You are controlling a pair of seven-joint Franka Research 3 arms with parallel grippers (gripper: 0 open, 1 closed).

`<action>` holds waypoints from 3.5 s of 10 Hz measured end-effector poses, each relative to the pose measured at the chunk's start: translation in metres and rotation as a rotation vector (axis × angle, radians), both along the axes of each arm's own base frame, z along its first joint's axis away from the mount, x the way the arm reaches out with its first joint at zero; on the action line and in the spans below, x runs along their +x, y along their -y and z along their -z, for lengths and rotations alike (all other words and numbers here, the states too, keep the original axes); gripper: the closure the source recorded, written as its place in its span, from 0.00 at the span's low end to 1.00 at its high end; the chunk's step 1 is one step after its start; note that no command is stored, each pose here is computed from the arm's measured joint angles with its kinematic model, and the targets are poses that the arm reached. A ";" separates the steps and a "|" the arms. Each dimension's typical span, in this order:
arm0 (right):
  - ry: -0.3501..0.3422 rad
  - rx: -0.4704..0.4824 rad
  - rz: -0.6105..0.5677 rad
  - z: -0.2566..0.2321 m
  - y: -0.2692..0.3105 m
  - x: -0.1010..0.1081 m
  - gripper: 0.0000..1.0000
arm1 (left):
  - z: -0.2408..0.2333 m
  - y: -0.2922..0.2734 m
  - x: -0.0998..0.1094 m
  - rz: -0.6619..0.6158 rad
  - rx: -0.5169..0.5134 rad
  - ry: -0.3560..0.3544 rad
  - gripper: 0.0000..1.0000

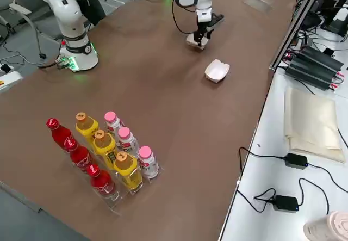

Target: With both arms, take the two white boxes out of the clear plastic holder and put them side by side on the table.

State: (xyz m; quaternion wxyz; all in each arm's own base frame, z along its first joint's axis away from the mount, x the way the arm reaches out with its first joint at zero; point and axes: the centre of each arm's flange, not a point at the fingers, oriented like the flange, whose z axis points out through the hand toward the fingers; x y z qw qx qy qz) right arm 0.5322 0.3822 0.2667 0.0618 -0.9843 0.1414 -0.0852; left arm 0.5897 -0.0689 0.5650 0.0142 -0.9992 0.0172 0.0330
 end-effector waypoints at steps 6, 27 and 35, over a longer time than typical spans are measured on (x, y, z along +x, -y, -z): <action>0.031 0.015 -0.093 0.044 -0.018 -0.050 0.14 | 0.014 -0.010 0.000 -0.016 0.006 -0.060 0.00; -0.093 0.189 0.307 0.014 0.021 -0.010 0.98 | 0.025 -0.014 0.004 -0.023 0.005 -0.079 0.00; -0.204 0.341 1.100 -0.073 0.230 0.054 0.98 | 0.024 -0.014 0.004 -0.023 0.005 -0.078 0.00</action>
